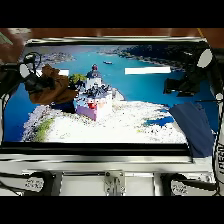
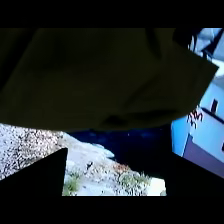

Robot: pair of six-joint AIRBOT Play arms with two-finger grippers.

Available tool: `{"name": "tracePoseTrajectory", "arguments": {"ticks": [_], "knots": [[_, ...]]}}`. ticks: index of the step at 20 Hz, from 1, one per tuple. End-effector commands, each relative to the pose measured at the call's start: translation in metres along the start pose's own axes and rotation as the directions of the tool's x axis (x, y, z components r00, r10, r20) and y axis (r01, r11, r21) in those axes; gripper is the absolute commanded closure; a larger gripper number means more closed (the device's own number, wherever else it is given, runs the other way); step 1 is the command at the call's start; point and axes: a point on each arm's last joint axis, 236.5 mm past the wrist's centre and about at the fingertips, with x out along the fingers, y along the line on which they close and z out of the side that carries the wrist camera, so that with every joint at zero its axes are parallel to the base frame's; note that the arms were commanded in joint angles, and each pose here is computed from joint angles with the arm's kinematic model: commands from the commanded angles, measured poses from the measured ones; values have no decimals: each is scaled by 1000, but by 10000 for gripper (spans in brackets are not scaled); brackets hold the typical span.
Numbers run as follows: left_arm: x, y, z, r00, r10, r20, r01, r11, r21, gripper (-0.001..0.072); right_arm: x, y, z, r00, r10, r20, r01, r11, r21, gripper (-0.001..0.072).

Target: Fold the shirts.

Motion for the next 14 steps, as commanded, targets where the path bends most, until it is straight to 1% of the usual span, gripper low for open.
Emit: {"name": "tracePoseTrajectory", "arguments": {"ticks": [1,3,6,10,11,12,13,14], "knots": [[56,31,31,996,-63,-68,52,986,-156,-13,3,1,0,1000,2,-9,-2,1000,-1,17],[85,38,32,991,-82,-104,61,979,-196,-13,7,2,0,1000,6,-18,-6,1000,0,17],[121,45,17,984,-76,-163,41,978,-206,-13,14,4,-1,999,19,-36,-19,1000,3,17],[149,46,4,978,-73,-194,33,978,-204,-13,23,7,-1,998,33,-57,-33,999,7,17],[151,46,2,977,-73,-200,31,978,-204,65,25,7,-1,998,33,-60,-33,999,9,17],[152,46,2,977,-73,-202,31,978,-205,304,25,7,-2,997,33,-63,-32,999,12,17],[151,46,3,977,-75,-199,33,978,-205,577,26,7,-2,997,33,-65,-32,999,13,17],[146,41,7,978,-92,-188,53,978,-202,671,26,7,-2,997,32,-67,-32,999,12,17]]}}
